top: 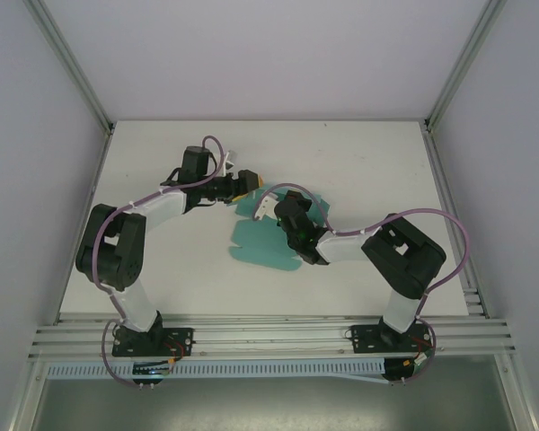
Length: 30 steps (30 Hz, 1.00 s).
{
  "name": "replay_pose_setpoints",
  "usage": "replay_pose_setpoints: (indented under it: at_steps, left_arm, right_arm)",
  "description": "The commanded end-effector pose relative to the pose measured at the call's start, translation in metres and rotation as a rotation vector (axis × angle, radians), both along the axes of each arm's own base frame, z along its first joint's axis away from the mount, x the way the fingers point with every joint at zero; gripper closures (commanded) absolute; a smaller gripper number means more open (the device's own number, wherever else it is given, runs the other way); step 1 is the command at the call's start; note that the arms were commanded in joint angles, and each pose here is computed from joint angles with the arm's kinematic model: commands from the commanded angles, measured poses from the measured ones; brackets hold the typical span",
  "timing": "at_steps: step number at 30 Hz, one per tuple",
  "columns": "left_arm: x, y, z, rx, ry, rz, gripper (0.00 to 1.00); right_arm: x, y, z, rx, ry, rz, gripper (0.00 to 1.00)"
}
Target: Assemble paper box
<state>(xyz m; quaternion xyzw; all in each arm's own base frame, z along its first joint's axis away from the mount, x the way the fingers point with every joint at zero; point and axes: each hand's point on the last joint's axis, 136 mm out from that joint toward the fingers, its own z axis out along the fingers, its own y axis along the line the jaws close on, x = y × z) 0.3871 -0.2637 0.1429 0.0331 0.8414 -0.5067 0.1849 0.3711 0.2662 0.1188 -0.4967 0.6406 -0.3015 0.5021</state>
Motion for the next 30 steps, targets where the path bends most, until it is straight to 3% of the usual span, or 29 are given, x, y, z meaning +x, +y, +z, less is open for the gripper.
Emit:
replay_pose_setpoints:
  at_steps: [1,8,22,28,29,30]
  left_arm:
    - [0.004,-0.016,0.011,-0.064,-0.015,-0.057,0.24]
    - [0.005,-0.032,0.009,-0.075,0.001,-0.082,0.4]
    - [0.005,-0.027,-0.002,-0.005,0.016,-0.051,1.0]
    - [0.001,-0.023,-0.004,0.04,0.025,-0.057,1.0]
    - [0.001,-0.022,-0.003,0.048,0.02,-0.056,0.93]
    - [0.0,-0.02,-0.002,0.058,0.013,-0.053,0.77]
  right_arm:
    - [-0.01,0.012,0.002,0.062,0.003,0.055,1.0]
    - [-0.014,0.018,0.006,0.085,-0.007,0.094,1.0]
    - [-0.03,0.009,0.003,0.047,-0.003,0.124,1.0]
    - [-0.036,0.004,0.008,0.021,0.026,0.143,1.0]
    - [-0.036,0.003,0.008,0.026,0.031,0.14,1.0]
    - [-0.036,0.001,0.009,0.031,0.035,0.13,1.0]
